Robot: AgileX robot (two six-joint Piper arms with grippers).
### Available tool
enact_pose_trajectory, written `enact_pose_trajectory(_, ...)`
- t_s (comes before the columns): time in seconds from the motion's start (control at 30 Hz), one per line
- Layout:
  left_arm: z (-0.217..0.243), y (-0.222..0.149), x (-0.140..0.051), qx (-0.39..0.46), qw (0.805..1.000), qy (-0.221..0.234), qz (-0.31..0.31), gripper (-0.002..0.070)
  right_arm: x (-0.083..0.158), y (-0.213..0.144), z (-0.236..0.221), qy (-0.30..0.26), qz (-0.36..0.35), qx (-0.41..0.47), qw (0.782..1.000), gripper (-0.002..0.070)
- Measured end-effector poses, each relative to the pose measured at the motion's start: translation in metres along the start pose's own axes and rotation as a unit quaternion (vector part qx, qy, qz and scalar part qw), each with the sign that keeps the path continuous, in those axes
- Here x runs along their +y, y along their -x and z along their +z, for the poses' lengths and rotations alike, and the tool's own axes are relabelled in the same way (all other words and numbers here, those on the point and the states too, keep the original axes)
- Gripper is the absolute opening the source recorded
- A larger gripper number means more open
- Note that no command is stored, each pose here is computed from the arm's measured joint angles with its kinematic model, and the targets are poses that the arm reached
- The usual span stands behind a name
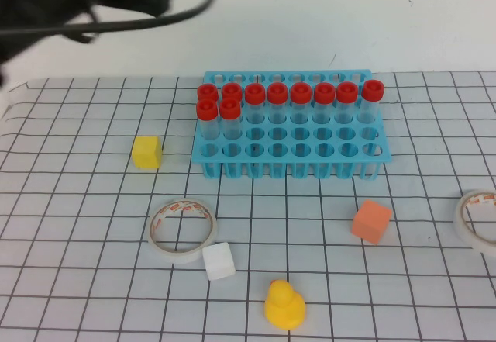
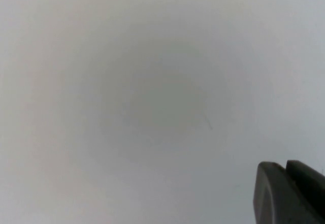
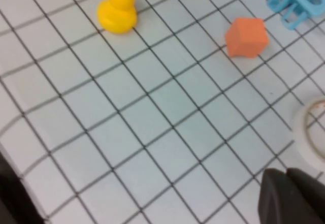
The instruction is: Place the test tubes
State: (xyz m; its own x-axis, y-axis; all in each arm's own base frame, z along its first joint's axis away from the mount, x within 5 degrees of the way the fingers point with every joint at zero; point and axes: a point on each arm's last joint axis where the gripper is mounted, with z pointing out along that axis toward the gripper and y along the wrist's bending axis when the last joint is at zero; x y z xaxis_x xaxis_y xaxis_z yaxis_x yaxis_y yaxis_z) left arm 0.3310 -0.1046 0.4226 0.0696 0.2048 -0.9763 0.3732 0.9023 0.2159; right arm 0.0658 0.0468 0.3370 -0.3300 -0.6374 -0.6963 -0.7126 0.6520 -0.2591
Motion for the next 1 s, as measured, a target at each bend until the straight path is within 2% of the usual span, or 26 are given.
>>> enact_pose_trajectory(0.13, -0.044, 0.009, 0.006, -0.005, 0.999, 0.049, -0.001, 0.0006, 0.001, -0.012, 0.004, -0.016, -0.013, -0.008, 1.0, 0.0001)
enact_pose_trajectory(0.3, -0.107, -0.017, 0.004, 0.024, 0.994, 0.105, -0.032, 0.0001, 0.01, -0.047, 0.017, -0.021, 0.002, -0.006, 1.0, 0.0001)
enact_pose_trajectory(0.47, -0.157, -0.051, -0.009, 0.04, 0.993, 0.105, -0.036, 0.0, 0.017, -0.069, 0.03, -0.019, 0.036, -0.023, 0.999, 0.0001)
enact_pose_trajectory(0.7, -0.224, -0.087, -0.025, 0.01, 0.993, 0.109, -0.04, 0.0, 0.019, -0.07, 0.031, -0.019, 0.046, -0.045, 0.998, 0.0001)
enact_pose_trajectory(1.0, -0.258, -0.114, -0.035, -0.018, 0.993, 0.112, -0.041, 0.0, 0.019, -0.07, 0.031, -0.019, 0.046, -0.046, 0.998, 0.0001)
